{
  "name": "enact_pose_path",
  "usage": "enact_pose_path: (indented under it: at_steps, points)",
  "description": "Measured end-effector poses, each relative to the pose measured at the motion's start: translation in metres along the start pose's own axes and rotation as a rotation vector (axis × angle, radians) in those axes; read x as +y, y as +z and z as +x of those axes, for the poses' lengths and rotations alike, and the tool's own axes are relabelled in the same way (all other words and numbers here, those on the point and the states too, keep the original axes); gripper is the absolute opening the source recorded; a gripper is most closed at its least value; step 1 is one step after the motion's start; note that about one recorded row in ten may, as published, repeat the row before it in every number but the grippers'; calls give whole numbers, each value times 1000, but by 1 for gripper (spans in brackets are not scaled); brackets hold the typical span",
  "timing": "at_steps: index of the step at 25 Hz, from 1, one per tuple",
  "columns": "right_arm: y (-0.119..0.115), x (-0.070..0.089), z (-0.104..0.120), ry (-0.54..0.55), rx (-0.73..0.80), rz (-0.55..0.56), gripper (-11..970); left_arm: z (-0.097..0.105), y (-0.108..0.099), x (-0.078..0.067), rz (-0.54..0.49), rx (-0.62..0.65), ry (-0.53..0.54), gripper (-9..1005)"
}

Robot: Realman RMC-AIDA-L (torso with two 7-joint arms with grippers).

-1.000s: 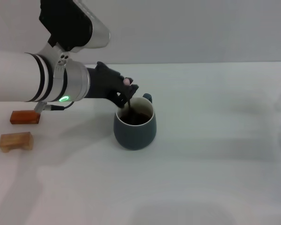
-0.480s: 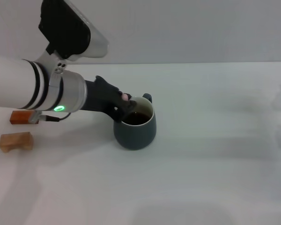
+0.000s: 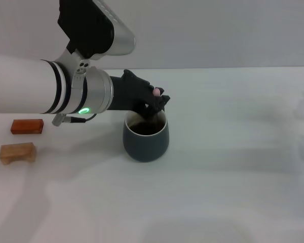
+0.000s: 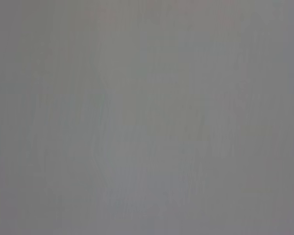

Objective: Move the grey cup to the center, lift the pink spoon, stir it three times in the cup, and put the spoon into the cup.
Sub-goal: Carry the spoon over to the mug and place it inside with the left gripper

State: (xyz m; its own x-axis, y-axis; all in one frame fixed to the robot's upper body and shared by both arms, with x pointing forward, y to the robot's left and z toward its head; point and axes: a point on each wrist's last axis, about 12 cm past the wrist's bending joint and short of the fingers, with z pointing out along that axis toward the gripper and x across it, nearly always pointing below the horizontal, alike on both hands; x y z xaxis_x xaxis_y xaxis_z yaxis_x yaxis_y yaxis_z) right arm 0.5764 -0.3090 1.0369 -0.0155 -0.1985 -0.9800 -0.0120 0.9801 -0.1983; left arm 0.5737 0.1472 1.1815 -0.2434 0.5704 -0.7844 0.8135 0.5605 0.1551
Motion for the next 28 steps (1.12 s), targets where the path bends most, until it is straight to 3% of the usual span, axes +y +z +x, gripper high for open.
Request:
enact_pose_path:
  at_steps: [8,15,21,28]
  points:
    - [-2,0,2,2,5,2,-1,7,2,9,-40,18,-3,166]
    - [0,1,1,1,9,-3,-1,23,-8,20,-66,73,-45,169]
    - [1,3,0,-4,6,-14,-1,29,-14,17,-51,105,-64,172]
    - [3,5,-1,-4,4,-20,-1,21,-14,4,-11,71,-57,175]
